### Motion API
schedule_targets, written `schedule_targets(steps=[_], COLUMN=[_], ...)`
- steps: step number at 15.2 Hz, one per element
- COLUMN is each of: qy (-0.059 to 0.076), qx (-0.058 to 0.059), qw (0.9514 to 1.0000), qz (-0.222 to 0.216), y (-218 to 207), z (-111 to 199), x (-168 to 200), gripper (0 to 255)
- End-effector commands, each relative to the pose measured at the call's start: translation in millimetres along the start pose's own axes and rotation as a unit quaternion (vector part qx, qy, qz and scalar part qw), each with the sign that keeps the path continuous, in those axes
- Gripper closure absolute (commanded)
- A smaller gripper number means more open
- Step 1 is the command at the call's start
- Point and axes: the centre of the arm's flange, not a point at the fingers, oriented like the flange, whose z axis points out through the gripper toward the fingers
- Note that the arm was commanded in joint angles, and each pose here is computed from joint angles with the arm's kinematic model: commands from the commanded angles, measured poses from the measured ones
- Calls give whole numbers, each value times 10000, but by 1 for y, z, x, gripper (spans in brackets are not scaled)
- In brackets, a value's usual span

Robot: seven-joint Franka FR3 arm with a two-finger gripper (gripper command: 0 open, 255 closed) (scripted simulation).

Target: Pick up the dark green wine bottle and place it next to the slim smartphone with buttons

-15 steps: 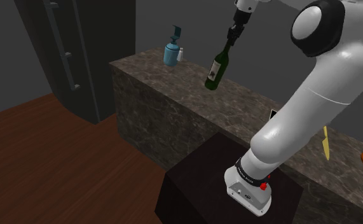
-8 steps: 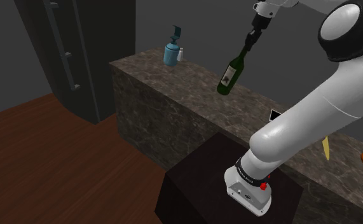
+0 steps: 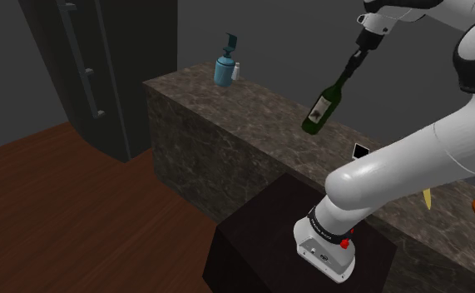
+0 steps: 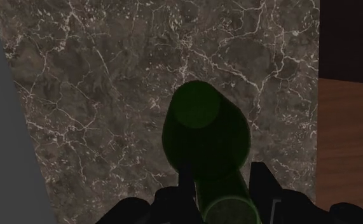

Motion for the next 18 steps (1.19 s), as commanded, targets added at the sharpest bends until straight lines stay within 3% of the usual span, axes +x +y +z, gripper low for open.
schedule_targets(steps=[1,18], qy=[2,2], qx=[-1,-1], qw=[10000,10000], qz=[-5,-5], y=[4,46], z=[-4,-9], x=[-26,-247], gripper=[255,255])
